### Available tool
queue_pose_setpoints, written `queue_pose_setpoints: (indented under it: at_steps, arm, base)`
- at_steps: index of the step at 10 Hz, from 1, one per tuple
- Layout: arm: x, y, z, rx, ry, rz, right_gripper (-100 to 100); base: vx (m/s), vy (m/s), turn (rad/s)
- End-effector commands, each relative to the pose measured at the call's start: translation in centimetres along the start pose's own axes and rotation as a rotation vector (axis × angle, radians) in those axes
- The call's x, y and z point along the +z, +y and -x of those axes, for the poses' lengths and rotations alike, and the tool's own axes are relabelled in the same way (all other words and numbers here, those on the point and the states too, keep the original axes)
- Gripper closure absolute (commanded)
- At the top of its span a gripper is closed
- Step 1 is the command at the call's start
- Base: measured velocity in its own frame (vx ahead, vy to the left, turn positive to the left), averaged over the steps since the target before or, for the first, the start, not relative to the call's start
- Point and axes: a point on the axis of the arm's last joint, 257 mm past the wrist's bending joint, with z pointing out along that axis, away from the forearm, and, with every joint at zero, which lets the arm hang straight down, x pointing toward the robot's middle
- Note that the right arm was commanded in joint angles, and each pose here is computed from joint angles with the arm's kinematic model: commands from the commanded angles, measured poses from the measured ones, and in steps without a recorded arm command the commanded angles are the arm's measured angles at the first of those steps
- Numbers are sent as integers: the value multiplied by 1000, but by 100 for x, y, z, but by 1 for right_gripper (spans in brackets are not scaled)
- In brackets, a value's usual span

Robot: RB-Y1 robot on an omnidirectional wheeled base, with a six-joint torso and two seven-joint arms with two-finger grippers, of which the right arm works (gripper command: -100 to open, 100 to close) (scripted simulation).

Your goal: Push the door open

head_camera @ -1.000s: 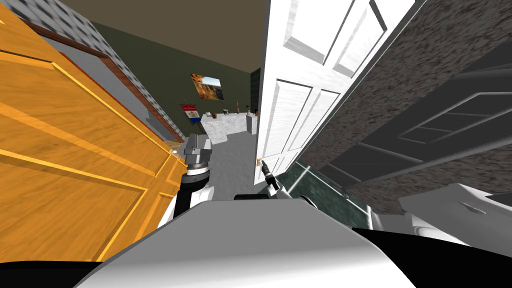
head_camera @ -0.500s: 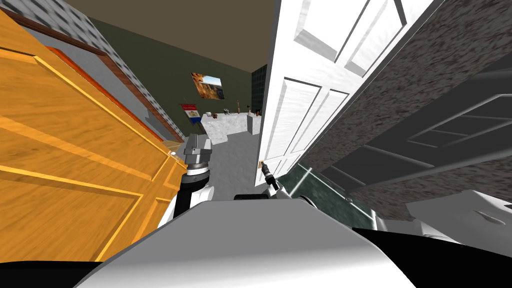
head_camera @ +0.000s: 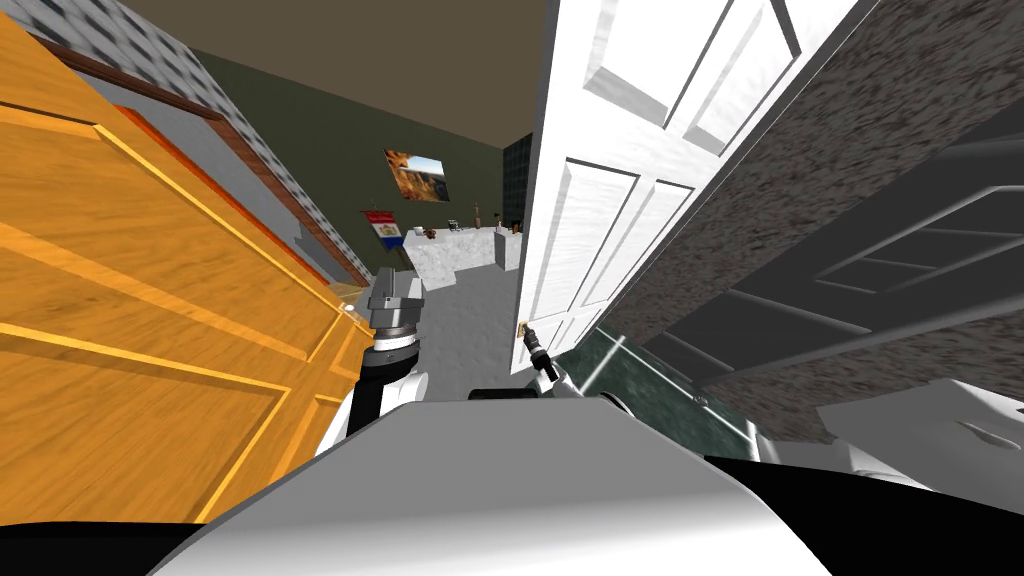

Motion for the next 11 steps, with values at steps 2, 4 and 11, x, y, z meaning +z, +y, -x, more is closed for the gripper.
queue_pose_setpoints:
  at_steps: [2,4,11]
  arm:
    - [3,29,177,-9,-33,6,100]
    - [-12,32,316,-13,-63,6,100]
    - [-76,46,725,-20,-160,8,100]
  base:
    - [134,76,-10]
    - [160,93,-3]
    - [144,82,-18]
